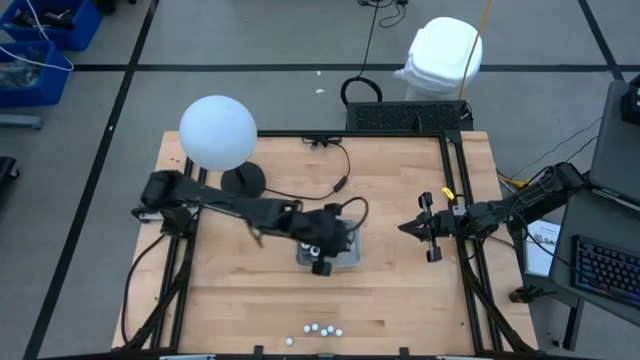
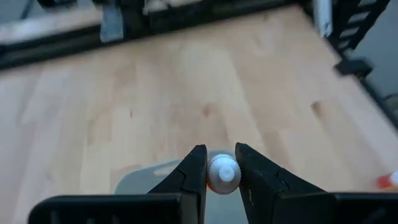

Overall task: Pick & Place food coloring
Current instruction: Put the small orange food coloring bottle into the gray bin

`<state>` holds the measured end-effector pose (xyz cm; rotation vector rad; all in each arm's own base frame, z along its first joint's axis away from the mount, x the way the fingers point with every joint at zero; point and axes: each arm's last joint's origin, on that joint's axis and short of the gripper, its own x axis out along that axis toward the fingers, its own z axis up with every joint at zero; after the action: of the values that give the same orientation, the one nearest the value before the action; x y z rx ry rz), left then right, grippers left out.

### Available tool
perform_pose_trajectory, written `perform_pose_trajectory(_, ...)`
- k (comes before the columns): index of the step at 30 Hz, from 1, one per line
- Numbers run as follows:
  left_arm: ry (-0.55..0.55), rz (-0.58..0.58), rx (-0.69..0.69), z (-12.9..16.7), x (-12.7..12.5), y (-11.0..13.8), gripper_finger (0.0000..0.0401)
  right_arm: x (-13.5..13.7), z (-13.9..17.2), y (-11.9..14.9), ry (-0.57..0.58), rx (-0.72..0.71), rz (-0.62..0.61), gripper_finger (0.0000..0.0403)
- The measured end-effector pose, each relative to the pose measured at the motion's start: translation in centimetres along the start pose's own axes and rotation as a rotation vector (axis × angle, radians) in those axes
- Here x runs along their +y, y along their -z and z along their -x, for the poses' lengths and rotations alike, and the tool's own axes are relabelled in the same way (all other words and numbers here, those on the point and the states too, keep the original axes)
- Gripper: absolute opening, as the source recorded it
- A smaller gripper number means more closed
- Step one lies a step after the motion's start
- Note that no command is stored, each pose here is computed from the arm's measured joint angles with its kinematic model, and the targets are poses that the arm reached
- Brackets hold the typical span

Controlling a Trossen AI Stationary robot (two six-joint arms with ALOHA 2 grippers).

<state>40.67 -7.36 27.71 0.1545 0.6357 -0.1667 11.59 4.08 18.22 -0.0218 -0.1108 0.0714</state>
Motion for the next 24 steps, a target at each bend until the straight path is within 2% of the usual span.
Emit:
perform_pose_trajectory(5, -0.028, 0.017, 0.05, -3.0, 2.5, 1.9, 0.007, 0.0, 0.0, 0.0, 0.0, -0.003, 0.003, 0.0)
perform_pose_trajectory(11, -0.012, -0.004, 0.118, -6.6, 3.6, 4.4, 0.0075, 0.0, 0.0, 0.0, 0.001, -0.003, 0.032, 0.0)
perform_pose_trajectory(17, -0.083, -0.044, 0.151, -7.1, 4.6, 5.1, 0.0076, 0.0, 0.0, -0.1, 0.001, -0.011, 0.029, 0.0)
perform_pose_trajectory(24, -0.079, -0.037, 0.162, -7.3, 5.8, 5.5, 0.0076, 0.0, 0.0, -0.1, 0.001, -0.012, 0.029, 0.0)
